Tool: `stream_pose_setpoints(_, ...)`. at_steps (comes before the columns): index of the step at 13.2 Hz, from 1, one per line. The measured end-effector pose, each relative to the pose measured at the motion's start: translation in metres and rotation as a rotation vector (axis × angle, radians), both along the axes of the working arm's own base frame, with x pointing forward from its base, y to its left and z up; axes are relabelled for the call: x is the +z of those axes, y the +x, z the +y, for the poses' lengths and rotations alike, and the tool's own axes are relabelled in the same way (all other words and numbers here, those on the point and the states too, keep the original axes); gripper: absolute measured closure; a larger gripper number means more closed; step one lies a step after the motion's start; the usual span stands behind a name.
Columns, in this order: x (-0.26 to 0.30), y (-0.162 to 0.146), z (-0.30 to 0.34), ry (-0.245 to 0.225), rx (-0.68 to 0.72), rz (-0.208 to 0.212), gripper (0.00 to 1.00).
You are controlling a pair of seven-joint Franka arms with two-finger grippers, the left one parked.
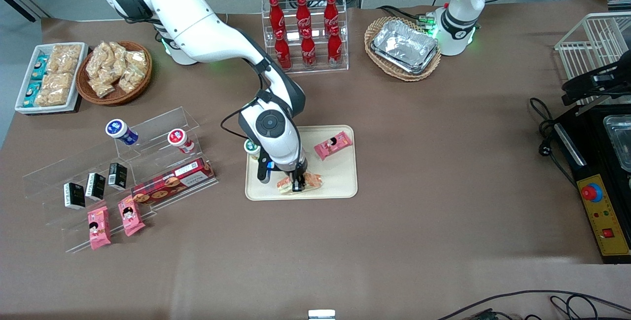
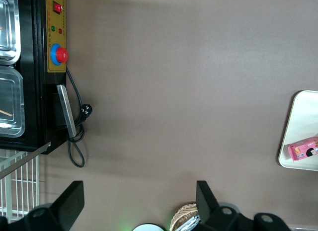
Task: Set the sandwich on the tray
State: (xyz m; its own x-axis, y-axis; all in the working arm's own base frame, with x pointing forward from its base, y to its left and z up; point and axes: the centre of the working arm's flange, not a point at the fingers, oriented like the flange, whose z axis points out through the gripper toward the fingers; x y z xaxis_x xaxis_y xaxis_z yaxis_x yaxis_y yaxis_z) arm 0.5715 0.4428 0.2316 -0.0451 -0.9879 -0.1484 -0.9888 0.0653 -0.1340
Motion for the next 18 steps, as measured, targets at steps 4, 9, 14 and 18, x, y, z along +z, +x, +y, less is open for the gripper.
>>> stream_pose_setpoints(4,-0.006,0.004,-0.004,0.006,-0.029,-0.003,0.67)
stream_pose_setpoints(9,0.016,0.026,-0.021,0.022,-0.093,-0.019,0.18)
stream_pose_setpoints(14,0.125,0.025,-0.046,-0.036,-0.051,0.038,0.00)
stream_pose_setpoints(18,0.211,0.013,-0.054,-0.011,0.019,-0.026,0.00)
